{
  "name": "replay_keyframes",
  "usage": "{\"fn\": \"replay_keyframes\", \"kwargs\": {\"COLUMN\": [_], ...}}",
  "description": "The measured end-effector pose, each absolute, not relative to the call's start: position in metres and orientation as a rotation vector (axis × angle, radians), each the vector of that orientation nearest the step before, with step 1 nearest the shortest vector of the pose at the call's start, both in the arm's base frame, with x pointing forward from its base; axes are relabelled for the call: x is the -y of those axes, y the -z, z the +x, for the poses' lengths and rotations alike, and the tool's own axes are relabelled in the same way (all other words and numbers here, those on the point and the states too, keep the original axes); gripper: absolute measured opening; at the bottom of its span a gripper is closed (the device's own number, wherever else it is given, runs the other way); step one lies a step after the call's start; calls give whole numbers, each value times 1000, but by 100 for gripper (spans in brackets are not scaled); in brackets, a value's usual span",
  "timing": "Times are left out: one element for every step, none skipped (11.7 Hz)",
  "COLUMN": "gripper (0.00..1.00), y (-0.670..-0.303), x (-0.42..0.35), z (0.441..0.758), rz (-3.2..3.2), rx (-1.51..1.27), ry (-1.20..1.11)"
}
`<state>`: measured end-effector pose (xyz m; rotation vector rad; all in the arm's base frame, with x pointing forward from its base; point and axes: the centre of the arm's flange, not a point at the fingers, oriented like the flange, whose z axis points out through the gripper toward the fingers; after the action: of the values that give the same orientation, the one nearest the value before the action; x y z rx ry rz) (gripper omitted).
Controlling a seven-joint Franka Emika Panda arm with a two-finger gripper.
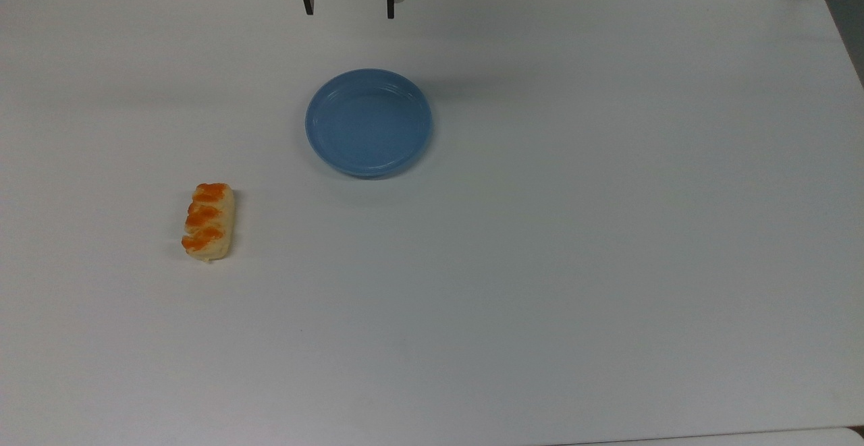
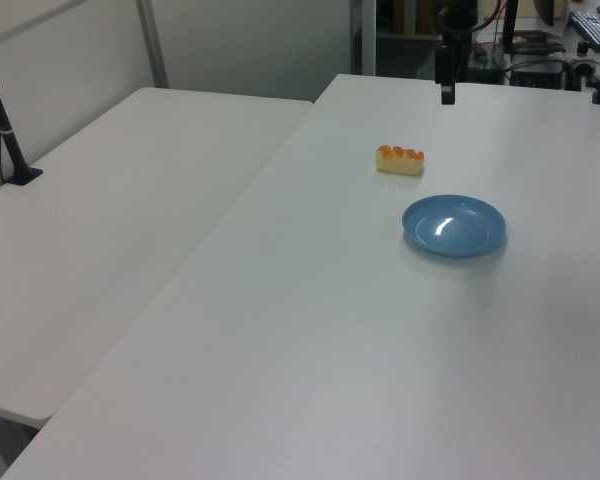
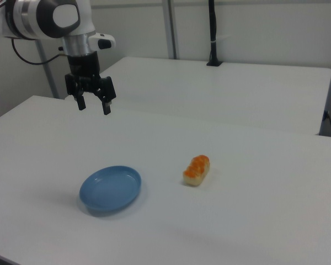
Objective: Put the bread onto the plate
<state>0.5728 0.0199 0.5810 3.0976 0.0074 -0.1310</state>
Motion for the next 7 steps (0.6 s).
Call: {"fn": "replay_keyframes", "kwargs": {"gripper": [100, 100, 100, 100, 100, 100, 100], "y": [-582, -584, -582, -574, -560, -543, -522], "x": [-19, -15, -7, 6, 26, 49, 70], "z": [573, 575, 582, 592, 606, 622, 639], "rz": [3098, 3098, 3098, 3095, 3089, 3077, 3060], "rx": [-5, 6, 24, 38, 44, 58, 81], "ry": [125, 113, 78, 48, 9, -49, -109]}}
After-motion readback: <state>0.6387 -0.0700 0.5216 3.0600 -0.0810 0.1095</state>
